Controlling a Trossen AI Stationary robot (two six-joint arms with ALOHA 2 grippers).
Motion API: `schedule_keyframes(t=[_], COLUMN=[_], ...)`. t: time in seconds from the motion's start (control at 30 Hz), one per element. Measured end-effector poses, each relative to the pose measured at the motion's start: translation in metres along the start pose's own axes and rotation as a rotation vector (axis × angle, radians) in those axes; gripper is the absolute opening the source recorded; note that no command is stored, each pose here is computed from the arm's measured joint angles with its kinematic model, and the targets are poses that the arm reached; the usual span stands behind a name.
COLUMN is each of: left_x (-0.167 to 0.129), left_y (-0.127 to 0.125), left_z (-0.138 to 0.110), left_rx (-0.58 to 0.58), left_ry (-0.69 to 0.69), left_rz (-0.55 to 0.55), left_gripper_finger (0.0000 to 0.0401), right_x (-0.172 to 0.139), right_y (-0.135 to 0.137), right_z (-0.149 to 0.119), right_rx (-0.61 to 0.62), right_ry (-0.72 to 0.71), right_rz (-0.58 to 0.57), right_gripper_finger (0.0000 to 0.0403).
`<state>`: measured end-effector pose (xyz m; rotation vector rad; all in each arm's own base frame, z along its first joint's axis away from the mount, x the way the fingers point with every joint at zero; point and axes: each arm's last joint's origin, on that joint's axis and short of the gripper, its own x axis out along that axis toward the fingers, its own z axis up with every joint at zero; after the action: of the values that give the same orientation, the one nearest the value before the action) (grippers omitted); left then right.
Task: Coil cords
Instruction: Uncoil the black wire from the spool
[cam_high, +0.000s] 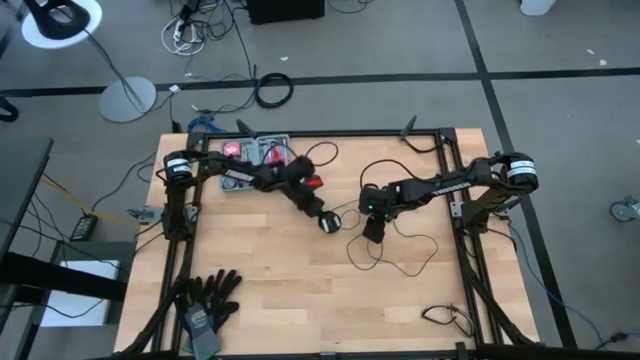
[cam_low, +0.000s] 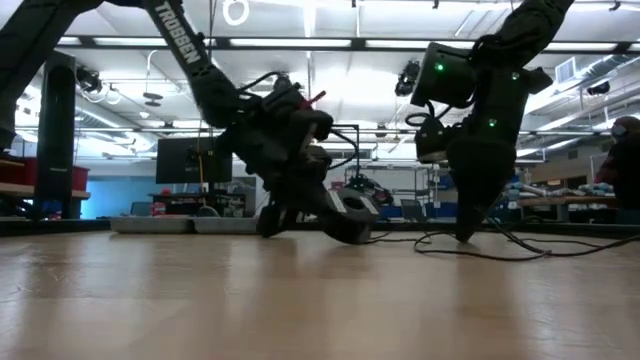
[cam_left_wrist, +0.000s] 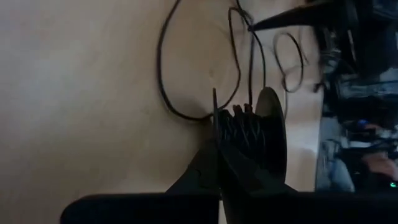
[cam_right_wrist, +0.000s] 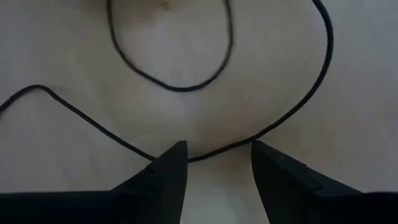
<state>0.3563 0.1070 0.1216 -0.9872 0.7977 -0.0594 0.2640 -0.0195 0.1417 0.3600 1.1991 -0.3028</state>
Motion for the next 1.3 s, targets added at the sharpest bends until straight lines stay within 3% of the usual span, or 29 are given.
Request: schedule_keyframes(t=[0.37, 0.77, 1.13, 1.3], left_x=[-0.004, -0.012, -0.038, -0.051], left_y=[0.008, 0.016, 0.044, 0.046], left_z=[-0.002, 0.002, 0.013, 0.011], left_rx=[-0.020, -0.041, -0.127, -0.103], left_ry=[-0.037, -0.009, -0.029, -0.050], left_rz=[-0.107, -0.145, -0.107, -0.011], left_gripper_finger=[0.0022, 0.0107, 0.0115, 0.0115], right_x=[-0.001, -0.001, -0.001, -0.001], right_y=[0.017, 0.018, 0.018, 0.018], right_z=[0.001, 0.003, 0.003, 0.003], right_rx=[-0.001, -0.007, -0.008, -0.008], right_ry=[-0.060, -0.081, -0.082, -0.082], right_rz=[0.063, 0.065, 0.061, 0.061], right_gripper_finger=[0.0172, 0.0171, 0.0171, 0.0171])
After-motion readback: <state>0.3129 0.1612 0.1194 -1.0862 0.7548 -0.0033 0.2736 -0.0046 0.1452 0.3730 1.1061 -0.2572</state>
